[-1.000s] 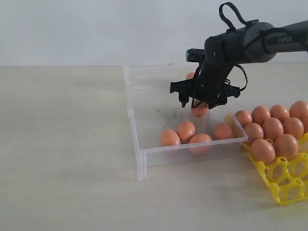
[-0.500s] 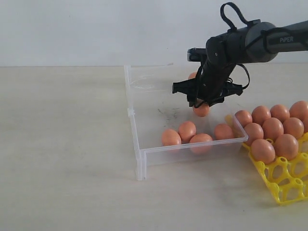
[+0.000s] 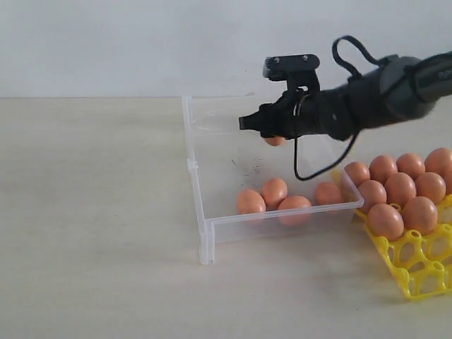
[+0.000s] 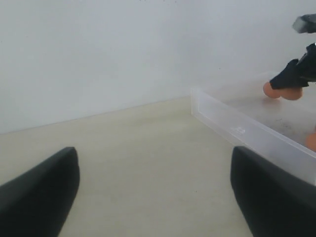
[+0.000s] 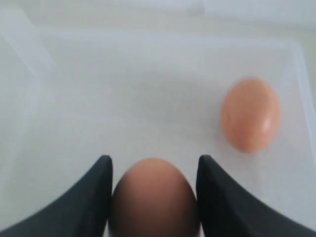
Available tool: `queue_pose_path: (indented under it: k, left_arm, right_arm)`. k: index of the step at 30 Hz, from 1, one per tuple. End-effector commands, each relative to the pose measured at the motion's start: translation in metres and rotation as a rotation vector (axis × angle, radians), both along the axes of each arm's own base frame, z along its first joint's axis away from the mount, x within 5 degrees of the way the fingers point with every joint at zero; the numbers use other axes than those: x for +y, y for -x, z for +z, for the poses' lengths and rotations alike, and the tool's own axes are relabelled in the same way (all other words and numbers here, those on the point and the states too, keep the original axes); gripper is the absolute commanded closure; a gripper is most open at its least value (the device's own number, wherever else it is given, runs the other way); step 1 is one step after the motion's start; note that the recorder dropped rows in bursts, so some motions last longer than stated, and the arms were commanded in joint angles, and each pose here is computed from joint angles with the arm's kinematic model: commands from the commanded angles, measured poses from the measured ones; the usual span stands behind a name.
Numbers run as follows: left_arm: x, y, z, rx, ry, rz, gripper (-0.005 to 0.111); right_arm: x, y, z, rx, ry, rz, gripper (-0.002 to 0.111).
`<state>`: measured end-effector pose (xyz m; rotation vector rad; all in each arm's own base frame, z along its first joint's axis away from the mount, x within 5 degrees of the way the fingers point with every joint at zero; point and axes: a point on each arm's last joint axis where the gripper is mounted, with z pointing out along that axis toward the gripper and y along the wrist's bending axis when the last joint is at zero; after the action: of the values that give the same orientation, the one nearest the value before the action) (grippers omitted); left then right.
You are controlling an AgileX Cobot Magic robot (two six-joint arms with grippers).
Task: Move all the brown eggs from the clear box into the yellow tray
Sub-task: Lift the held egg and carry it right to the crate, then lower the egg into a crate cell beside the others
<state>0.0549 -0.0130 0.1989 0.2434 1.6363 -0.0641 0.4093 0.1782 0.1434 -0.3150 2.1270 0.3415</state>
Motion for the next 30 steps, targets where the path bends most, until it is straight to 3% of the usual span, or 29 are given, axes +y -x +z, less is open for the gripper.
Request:
queue_pose_path:
  k: [1, 3, 5, 10, 18, 21, 25, 30]
  left_arm:
    - [0.000, 0.000, -0.001, -0.004, 0.015, -0.004, 0.029]
    - [0.000, 0.000, -0.001, -0.004, 0.015, -0.004, 0.029]
    - [0.000, 0.000, -0.001, -0.004, 0.015, -0.004, 0.029]
    - [0.000, 0.000, -0.001, -0.004, 0.015, -0.004, 0.029]
    - [0.000, 0.000, -0.001, -0.004, 0.015, -0.004, 0.029]
    - [0.000, 0.000, -0.001, -0.004, 0.015, -0.004, 0.029]
    - [0.000, 0.000, -0.001, -0.004, 0.015, -0.004, 0.029]
    - [0.000, 0.000, -0.001, -0.004, 0.015, -0.004, 0.029]
  right_arm:
    - [-0.015, 0.046, 0.026, -0.476, -0.258, 0.059, 0.109]
    - [-0.031, 0.076, 0.026, -0.593, -0.345, 0.020, 0.109]
    - [-0.045, 0.096, 0.019, -0.529, -0.343, -0.054, 0.109]
    - [-0.078, 0.153, 0.009, -0.451, -0.208, -0.122, 0.109]
    - [-0.155, 0.244, 0.006, -0.348, -0.235, -0.600, 0.109]
    - [-0.161, 0.249, 0.010, -0.376, -0.217, -0.633, 0.109]
    - [-0.156, 0.248, 0.009, -0.374, -0.173, -0.556, 0.109]
    - [-0.166, 0.245, 0.001, -0.338, -0.157, -0.708, 0.109]
